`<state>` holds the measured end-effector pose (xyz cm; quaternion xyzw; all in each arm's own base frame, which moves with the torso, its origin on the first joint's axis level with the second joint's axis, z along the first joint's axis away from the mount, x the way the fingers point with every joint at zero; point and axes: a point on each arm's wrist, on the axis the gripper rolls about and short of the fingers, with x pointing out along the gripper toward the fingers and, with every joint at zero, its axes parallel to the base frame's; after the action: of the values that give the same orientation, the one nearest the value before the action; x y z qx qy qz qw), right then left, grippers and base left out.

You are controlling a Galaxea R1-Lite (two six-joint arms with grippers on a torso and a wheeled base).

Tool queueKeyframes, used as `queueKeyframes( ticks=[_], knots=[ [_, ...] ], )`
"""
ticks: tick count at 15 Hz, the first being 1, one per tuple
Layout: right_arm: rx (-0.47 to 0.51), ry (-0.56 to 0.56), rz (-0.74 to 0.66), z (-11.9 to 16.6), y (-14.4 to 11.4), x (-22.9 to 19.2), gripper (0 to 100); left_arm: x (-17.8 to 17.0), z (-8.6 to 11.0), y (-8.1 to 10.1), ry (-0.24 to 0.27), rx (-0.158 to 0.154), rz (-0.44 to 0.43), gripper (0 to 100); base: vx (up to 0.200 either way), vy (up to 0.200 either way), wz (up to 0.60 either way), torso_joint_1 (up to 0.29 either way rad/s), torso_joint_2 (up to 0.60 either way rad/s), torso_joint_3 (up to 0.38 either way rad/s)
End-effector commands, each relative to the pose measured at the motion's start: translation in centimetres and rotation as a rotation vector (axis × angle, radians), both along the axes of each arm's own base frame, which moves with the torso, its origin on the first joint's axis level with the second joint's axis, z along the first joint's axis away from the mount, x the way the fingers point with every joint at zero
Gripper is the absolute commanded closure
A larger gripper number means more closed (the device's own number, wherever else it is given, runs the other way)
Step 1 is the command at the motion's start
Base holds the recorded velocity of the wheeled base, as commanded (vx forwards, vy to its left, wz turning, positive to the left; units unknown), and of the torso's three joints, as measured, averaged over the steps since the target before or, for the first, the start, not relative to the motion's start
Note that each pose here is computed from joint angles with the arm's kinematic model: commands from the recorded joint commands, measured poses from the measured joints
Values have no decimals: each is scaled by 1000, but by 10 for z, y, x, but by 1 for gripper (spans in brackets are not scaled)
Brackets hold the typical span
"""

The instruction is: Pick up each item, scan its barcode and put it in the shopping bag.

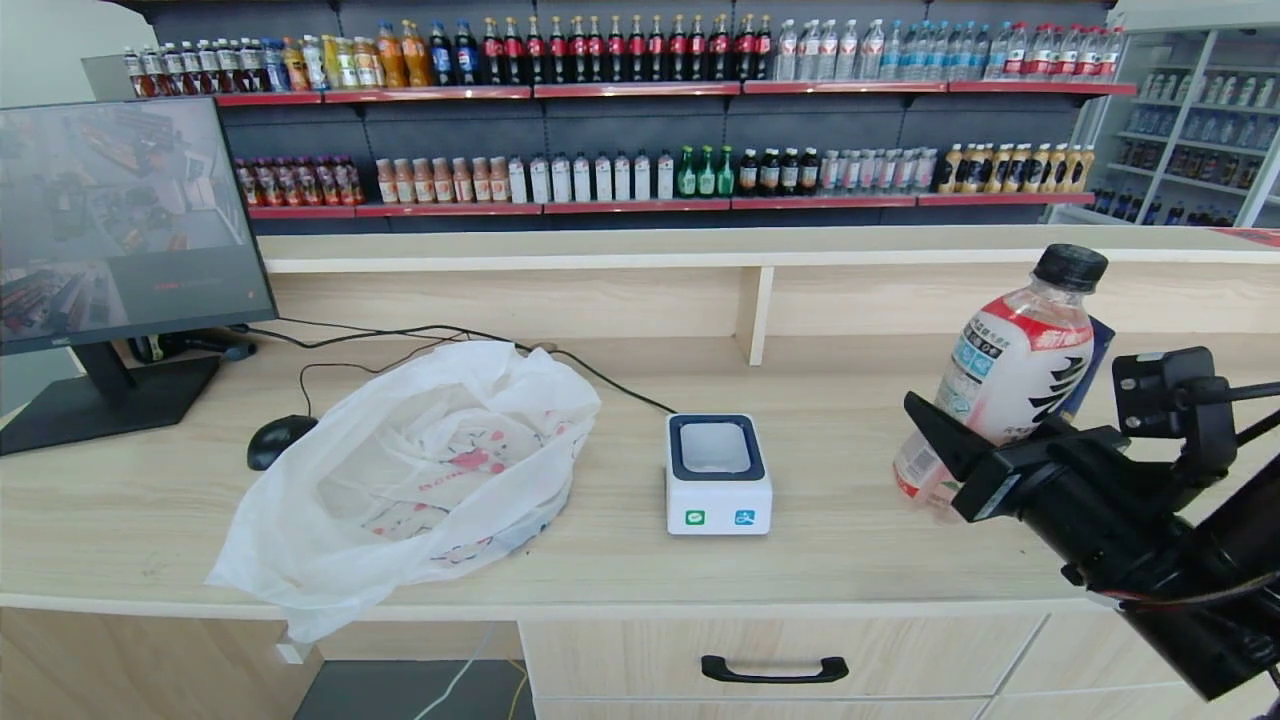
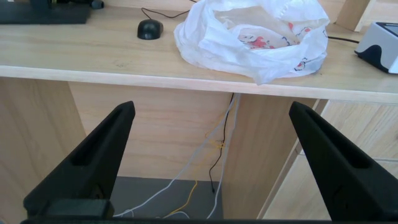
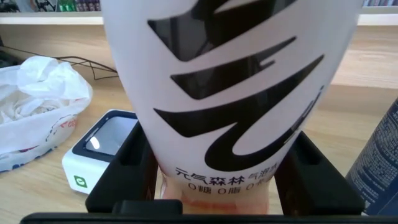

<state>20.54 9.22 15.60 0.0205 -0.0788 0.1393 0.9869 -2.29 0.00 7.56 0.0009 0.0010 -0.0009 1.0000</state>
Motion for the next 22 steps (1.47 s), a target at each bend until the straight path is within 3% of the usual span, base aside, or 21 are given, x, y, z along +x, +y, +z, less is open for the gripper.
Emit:
queueKeyframes(
  ticks=[1, 8, 12, 15, 18, 22],
  knots=[
    [5, -13, 3, 3, -4, -10, 100, 0, 0, 0, 0, 0, 2, 0, 0, 0, 0, 0, 0, 0],
    [72, -17, 12, 7, -19, -40, 100, 0, 0, 0, 0, 0, 0, 0, 0, 0, 0, 0, 0, 0],
    [172, -48, 203, 17, -15, -68, 100, 0, 0, 0, 0, 0, 0, 0, 0, 0, 0, 0, 0, 0],
    [163, -44, 386, 18, -10, -69, 100, 0, 0, 0, 0, 0, 0, 0, 0, 0, 0, 0, 0, 0],
    [161, 87, 545, 1, 2, -57, 100, 0, 0, 0, 0, 0, 0, 0, 0, 0, 0, 0, 0, 0],
    [308, 216, 672, 0, 31, -46, 100, 0, 0, 0, 0, 0, 0, 0, 0, 0, 0, 0, 0, 0]
  ],
)
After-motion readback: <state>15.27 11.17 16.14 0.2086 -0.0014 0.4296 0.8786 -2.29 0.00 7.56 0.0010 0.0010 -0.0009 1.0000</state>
